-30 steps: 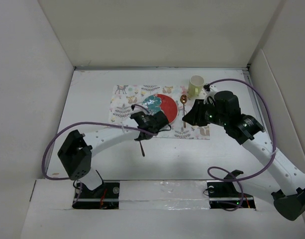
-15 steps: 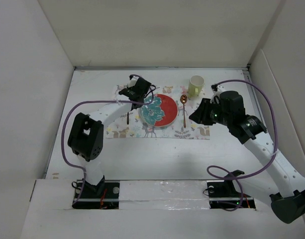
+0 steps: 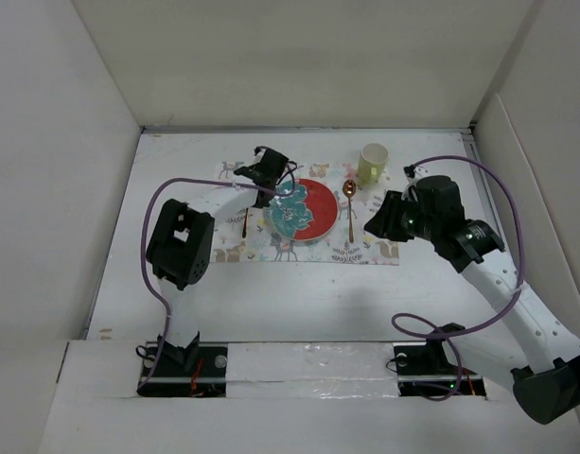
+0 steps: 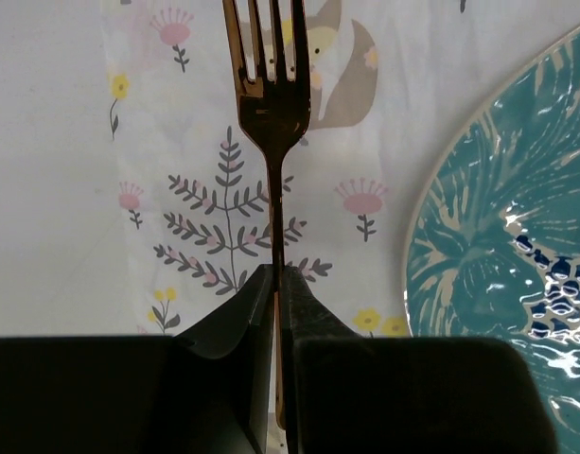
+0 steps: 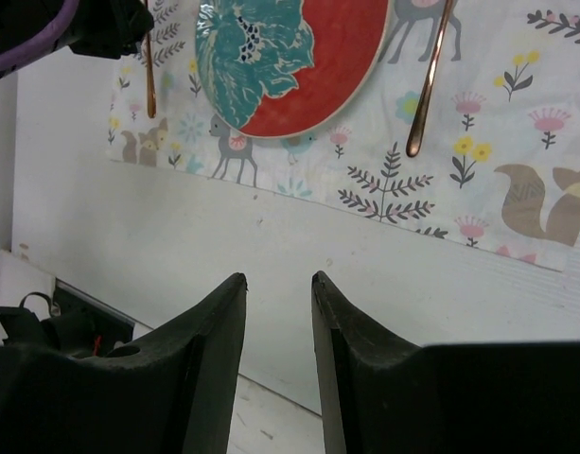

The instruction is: Set the dinner table for one person

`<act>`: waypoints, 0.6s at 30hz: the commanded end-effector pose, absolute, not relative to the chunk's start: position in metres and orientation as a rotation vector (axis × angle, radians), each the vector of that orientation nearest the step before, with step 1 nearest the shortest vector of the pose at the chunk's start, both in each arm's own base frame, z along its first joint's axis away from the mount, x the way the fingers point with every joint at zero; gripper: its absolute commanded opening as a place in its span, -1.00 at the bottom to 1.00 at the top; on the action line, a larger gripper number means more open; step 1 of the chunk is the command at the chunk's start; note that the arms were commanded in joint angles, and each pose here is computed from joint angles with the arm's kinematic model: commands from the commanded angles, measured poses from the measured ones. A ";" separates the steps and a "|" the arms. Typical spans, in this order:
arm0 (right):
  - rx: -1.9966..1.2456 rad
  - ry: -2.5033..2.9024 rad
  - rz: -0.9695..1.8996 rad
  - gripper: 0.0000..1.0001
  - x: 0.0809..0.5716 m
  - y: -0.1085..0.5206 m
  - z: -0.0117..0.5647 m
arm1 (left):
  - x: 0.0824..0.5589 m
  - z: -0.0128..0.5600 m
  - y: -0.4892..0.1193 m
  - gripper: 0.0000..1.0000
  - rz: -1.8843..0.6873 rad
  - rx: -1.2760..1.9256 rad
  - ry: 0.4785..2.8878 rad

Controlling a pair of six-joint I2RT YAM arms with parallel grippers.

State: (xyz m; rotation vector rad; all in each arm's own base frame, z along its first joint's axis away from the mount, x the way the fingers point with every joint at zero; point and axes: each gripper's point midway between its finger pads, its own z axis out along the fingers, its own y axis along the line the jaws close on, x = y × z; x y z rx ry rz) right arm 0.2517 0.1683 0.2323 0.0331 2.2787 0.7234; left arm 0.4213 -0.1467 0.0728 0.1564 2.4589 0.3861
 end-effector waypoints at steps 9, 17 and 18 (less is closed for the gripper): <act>0.065 2.296 0.655 -0.20 0.259 0.156 0.224 | 0.442 0.064 -0.161 -1.00 0.333 0.154 2.468; 0.062 2.301 0.651 -0.20 0.261 0.155 0.225 | 0.445 0.047 -0.153 -1.00 0.360 0.119 2.510; 0.064 2.301 0.651 -0.19 0.261 0.155 0.225 | 0.443 0.043 -0.159 -1.00 0.316 0.132 2.532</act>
